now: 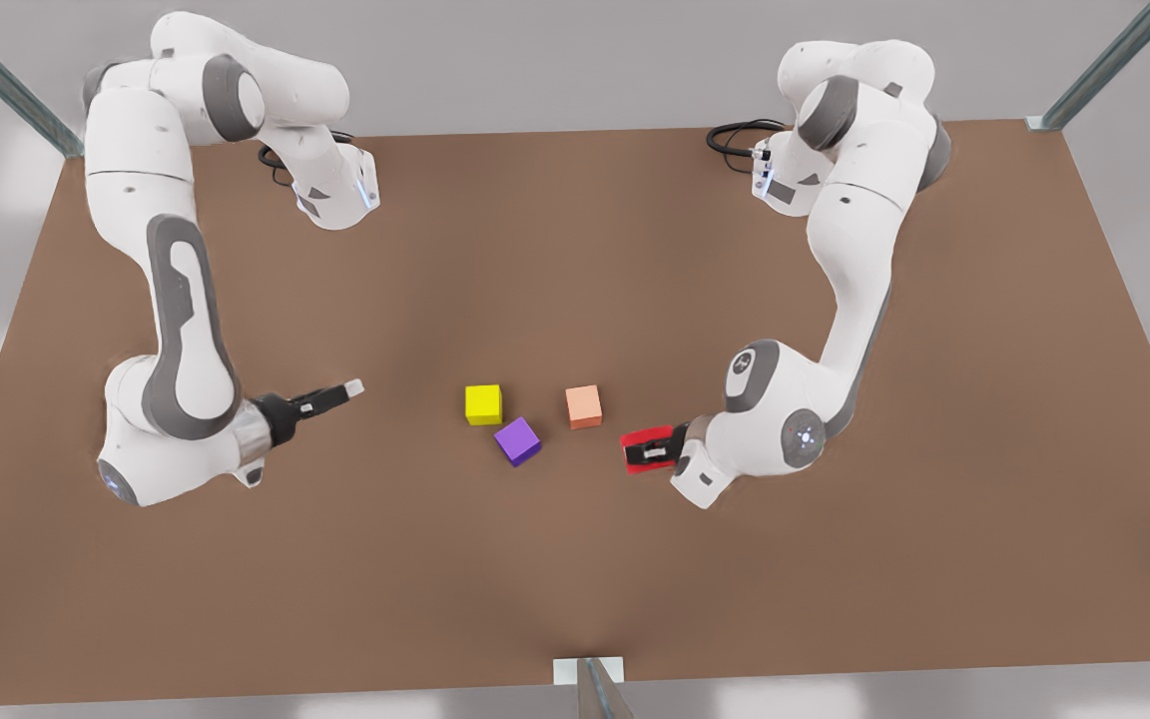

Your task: Pick up red wooden cube and pass to hand red wooden cube and place in blue wooden cube

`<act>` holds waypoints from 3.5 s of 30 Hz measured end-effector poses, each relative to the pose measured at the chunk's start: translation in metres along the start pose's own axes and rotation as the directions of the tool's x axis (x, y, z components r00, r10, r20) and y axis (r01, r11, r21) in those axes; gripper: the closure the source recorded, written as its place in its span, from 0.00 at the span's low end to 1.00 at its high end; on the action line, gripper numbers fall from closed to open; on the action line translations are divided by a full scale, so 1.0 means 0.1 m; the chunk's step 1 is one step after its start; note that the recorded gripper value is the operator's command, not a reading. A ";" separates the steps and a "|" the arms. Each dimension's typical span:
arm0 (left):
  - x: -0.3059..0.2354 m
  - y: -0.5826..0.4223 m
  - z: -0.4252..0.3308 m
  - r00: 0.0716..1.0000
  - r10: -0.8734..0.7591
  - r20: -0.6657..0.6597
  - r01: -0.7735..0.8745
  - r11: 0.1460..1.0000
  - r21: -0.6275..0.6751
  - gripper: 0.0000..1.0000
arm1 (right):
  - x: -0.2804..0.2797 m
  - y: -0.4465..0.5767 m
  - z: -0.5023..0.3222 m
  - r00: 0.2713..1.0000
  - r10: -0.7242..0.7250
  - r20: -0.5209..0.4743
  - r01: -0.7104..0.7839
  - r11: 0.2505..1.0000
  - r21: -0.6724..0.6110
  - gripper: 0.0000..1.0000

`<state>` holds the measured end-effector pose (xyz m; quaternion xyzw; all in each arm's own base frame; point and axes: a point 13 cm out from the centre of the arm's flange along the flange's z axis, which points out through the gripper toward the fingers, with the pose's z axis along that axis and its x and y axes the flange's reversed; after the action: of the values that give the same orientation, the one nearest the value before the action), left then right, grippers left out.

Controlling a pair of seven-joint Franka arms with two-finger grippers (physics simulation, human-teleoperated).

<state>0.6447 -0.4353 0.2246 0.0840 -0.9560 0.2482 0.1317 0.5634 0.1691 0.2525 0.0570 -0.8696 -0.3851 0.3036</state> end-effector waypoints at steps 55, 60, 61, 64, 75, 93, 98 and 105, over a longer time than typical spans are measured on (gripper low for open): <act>-0.14 -1.53 0.73 0.965 0.180 0.190 -0.262 0.681 0.684 0.38 | -1.98 1.70 1.32 -0.287 -0.738 0.610 0.937 -0.086 0.338 0.00; -0.15 -1.52 0.74 0.961 0.187 0.203 -0.276 0.679 0.681 0.38 | -1.98 1.74 1.25 -0.316 -0.733 0.602 0.926 -0.102 0.363 0.00; -0.16 -1.52 0.73 0.960 0.188 0.205 -0.278 0.678 0.680 0.38 | -1.98 1.76 1.23 -0.324 -0.731 0.601 0.924 -0.106 0.368 0.00; -0.16 -1.52 0.72 0.958 0.193 0.212 -0.286 0.676 0.679 0.37 | -1.98 1.81 1.18 -0.342 -0.725 0.598 0.917 -0.117 0.382 0.00; -0.17 -1.51 0.75 0.954 0.202 0.222 -0.300 0.670 0.679 0.09 | -1.98 1.82 1.15 -0.361 -0.721 0.591 0.909 -0.130 0.396 0.52; -0.95 0.51 -2.17 0.774 0.529 0.349 -0.611 0.768 0.193 0.00 | -1.60 0.87 0.21 -0.341 -0.877 0.339 0.897 -0.195 0.397 0.54; -0.34 1.68 -3.13 0.823 0.564 0.070 -0.523 0.800 -0.292 0.00 | -0.72 -0.98 -0.86 -0.010 -0.953 -0.304 0.961 -0.093 0.259 0.53; 0.78 2.22 -2.99 0.934 0.341 -0.105 -0.349 0.811 -0.470 0.00 | 0.32 -2.50 -1.71 0.377 -0.695 -0.612 0.919 0.202 0.338 0.53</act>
<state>0.5835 -0.1029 0.3991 -0.1279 -0.9856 0.0231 0.1085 0.6015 -0.1244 0.1811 0.6734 -0.7086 -0.1488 0.1493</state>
